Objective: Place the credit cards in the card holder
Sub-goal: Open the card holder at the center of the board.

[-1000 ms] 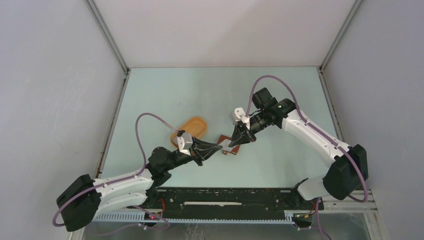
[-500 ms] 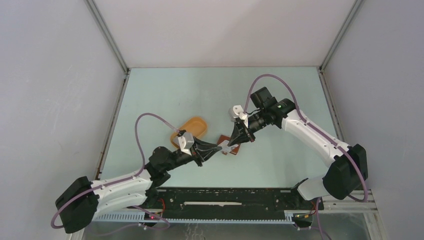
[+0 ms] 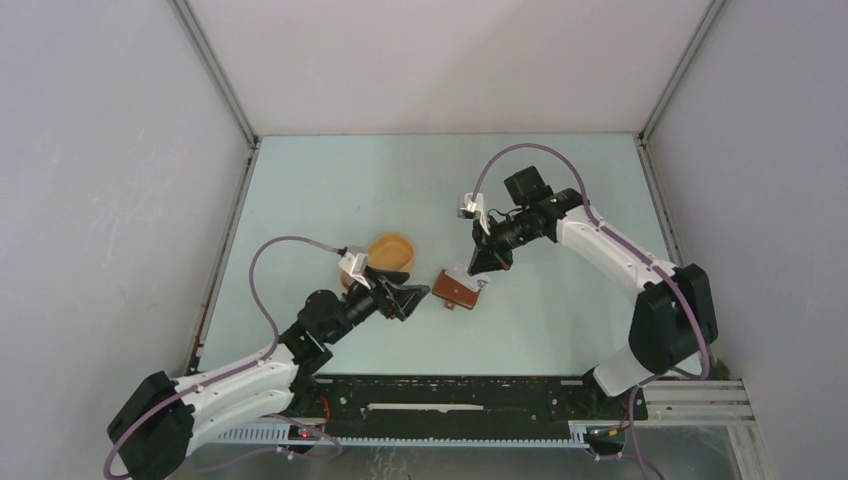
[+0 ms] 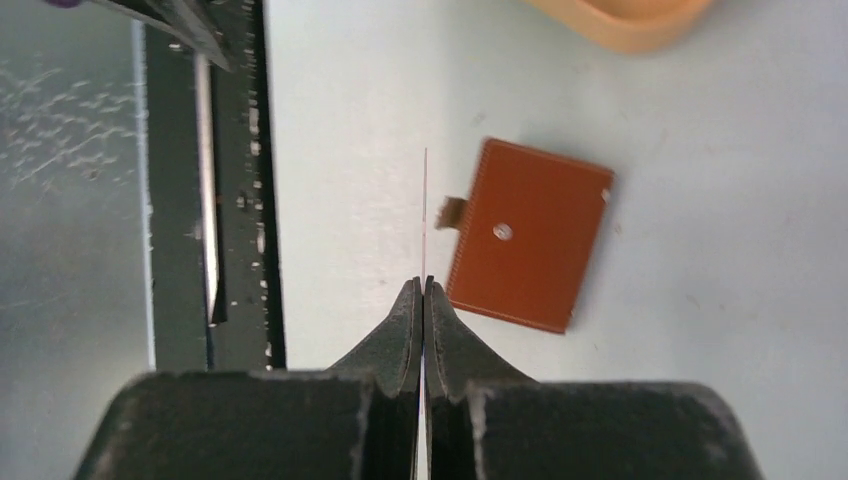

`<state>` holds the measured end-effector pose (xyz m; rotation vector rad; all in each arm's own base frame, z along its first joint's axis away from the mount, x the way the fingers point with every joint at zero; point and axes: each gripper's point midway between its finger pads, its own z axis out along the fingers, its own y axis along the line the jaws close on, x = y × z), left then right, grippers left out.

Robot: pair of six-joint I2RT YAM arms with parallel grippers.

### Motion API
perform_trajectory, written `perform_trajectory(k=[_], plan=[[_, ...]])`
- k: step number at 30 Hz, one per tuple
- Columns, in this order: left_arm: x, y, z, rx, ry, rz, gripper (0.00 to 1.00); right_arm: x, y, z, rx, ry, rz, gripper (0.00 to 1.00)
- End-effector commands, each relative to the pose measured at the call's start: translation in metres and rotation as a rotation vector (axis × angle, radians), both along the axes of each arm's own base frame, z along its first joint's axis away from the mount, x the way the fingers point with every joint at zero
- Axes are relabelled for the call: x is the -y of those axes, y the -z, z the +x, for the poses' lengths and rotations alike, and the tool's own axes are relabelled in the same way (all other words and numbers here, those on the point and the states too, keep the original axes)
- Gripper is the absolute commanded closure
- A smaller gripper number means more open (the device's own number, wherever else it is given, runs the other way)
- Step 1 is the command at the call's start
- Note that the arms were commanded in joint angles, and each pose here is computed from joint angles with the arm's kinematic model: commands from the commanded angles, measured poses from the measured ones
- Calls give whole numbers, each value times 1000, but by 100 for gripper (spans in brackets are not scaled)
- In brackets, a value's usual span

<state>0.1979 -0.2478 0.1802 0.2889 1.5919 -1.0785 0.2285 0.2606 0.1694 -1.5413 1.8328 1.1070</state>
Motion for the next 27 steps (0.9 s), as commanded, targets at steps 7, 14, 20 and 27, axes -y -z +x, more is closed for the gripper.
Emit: perform_trajectory(k=[7, 14, 20, 27], plan=[[4, 62, 28, -427, -163, -40, 47, 15, 30, 51, -94, 253, -134, 100], [23, 91, 39, -578, -179, -65, 50, 15, 28, 51, -99, 254, -124, 100], [42, 95, 49, -599, -143, -105, 48, 15, 27, 48, -107, 242, -119, 100], [57, 91, 56, -610, -98, -142, 49, 16, 21, 44, -100, 218, -102, 100]])
